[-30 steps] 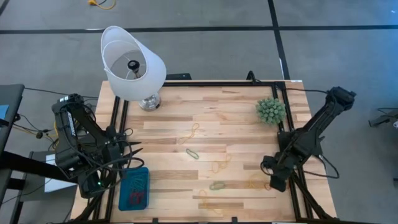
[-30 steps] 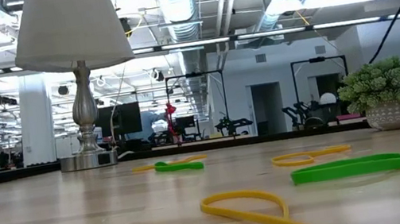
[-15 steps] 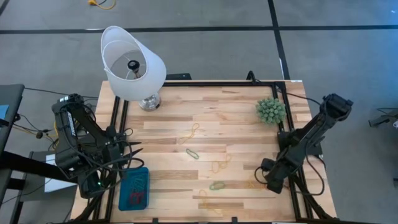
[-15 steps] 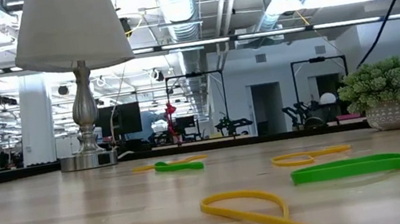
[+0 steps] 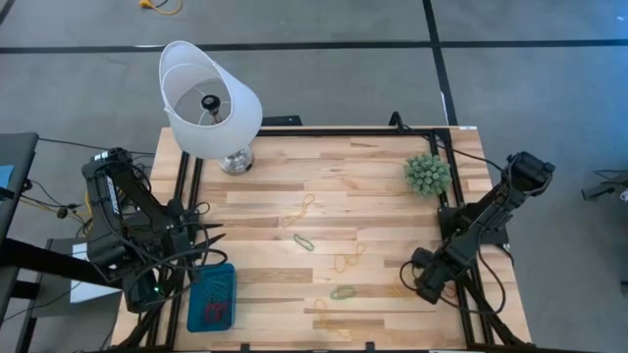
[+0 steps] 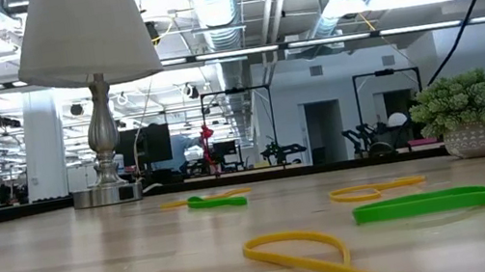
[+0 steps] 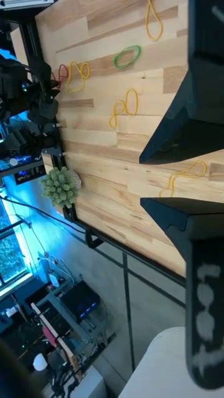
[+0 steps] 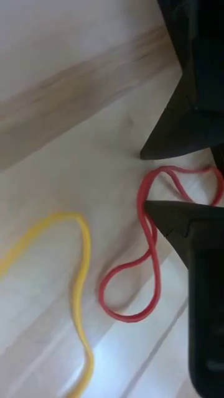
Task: Pick and place items into bin
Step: Put the red rubber band into the blue bin
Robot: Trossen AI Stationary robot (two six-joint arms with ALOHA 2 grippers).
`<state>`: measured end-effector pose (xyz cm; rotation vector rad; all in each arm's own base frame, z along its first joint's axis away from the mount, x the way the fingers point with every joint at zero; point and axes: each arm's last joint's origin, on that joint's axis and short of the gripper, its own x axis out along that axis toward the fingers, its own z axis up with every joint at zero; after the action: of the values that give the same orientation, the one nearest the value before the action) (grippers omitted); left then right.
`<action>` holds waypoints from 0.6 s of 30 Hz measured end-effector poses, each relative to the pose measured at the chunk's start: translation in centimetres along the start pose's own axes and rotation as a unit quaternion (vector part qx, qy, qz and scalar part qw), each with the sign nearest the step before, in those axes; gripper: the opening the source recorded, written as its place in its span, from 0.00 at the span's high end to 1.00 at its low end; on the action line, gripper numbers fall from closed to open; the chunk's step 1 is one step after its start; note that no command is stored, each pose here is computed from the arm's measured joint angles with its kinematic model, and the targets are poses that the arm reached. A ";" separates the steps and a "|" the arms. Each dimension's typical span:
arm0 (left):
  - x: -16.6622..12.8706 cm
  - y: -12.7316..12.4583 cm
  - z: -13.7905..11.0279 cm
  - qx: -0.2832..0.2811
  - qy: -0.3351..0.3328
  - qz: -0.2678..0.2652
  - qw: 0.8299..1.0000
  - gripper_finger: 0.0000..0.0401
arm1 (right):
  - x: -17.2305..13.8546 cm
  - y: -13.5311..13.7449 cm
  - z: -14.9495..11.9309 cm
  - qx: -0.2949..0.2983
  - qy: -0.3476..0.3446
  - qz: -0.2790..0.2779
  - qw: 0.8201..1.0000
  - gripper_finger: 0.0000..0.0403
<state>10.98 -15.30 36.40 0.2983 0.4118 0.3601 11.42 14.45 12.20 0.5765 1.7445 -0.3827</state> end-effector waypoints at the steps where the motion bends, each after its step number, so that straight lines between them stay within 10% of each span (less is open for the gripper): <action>1: 0.0 0.0 0.0 0.000 0.000 0.000 1.000 0.78 | 0.0 0.0 0.0 0.007 -0.001 -0.002 1.000 0.73; 12: 0.0 0.0 0.0 0.001 0.005 -0.003 1.000 0.78 | -0.8 0.9 0.1 0.072 -0.037 0.008 0.997 0.98; 18: 0.0 0.0 0.0 0.013 0.005 -0.003 1.000 0.78 | -3.3 4.2 0.8 0.062 -0.215 0.104 0.969 0.99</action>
<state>10.98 -15.31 36.37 0.3212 0.4283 0.3507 15.01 16.92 15.43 0.7012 1.2375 -0.4347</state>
